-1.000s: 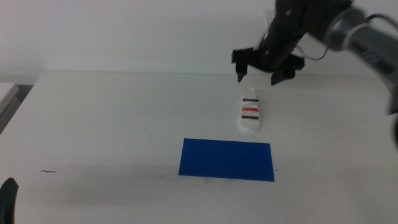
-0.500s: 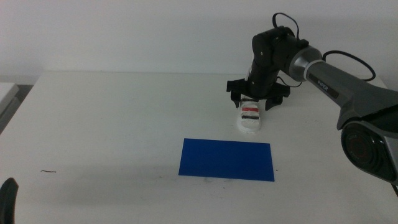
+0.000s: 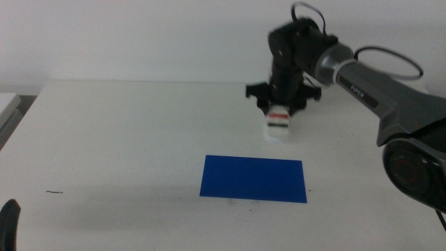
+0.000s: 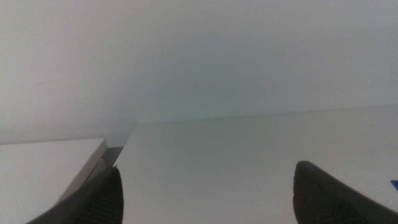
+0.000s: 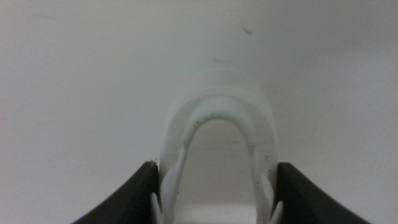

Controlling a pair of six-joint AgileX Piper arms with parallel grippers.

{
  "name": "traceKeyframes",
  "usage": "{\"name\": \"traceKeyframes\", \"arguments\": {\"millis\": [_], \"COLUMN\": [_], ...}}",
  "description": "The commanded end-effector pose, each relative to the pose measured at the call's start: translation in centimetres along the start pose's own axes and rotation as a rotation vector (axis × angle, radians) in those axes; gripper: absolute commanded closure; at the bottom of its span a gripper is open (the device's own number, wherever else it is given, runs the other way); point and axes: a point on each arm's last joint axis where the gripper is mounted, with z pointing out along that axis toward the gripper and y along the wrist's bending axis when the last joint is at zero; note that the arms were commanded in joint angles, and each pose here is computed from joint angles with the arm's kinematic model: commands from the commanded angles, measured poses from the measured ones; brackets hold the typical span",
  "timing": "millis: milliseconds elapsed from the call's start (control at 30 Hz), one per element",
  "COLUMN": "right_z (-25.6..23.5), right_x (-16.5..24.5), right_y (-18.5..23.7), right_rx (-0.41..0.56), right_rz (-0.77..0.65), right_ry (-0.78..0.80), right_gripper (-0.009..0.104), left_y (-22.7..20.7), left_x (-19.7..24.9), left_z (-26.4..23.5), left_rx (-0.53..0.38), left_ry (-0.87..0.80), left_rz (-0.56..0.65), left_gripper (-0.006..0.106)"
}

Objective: Use one arm to grab the shoe from the table and place it on the mat.

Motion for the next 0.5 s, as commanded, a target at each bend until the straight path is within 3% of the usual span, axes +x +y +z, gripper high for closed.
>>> {"name": "traceKeyframes", "arguments": {"millis": [0, 100, 300, 467], "right_z": [-4.2, -6.6, -8.8, -7.8], "right_x": [0.7, 3.1, 9.0, 11.0], "right_y": [1.4, 3.2, 3.7, 3.4], "right_rx": [-0.009, -0.02, 0.053, -0.005], "right_rz": [-0.019, -0.036, -0.009, 0.074], "right_ry": [-0.063, -0.059, -0.03, -0.051], "right_gripper": [0.085, 0.084, 0.081, 0.081], "left_y": [0.0, 0.0, 0.0, 0.0], "left_x": [-0.1, -0.1, -0.1, -0.1], "left_z": [0.0, 0.0, 0.0, 0.0], "left_rx": [0.002, 0.002, 0.002, 0.002], "left_ry": [-0.007, -0.007, -0.007, -0.007], "left_rz": [-0.005, -0.005, -0.005, -0.005], "left_gripper": [0.007, 0.007, 0.007, 0.007]}}
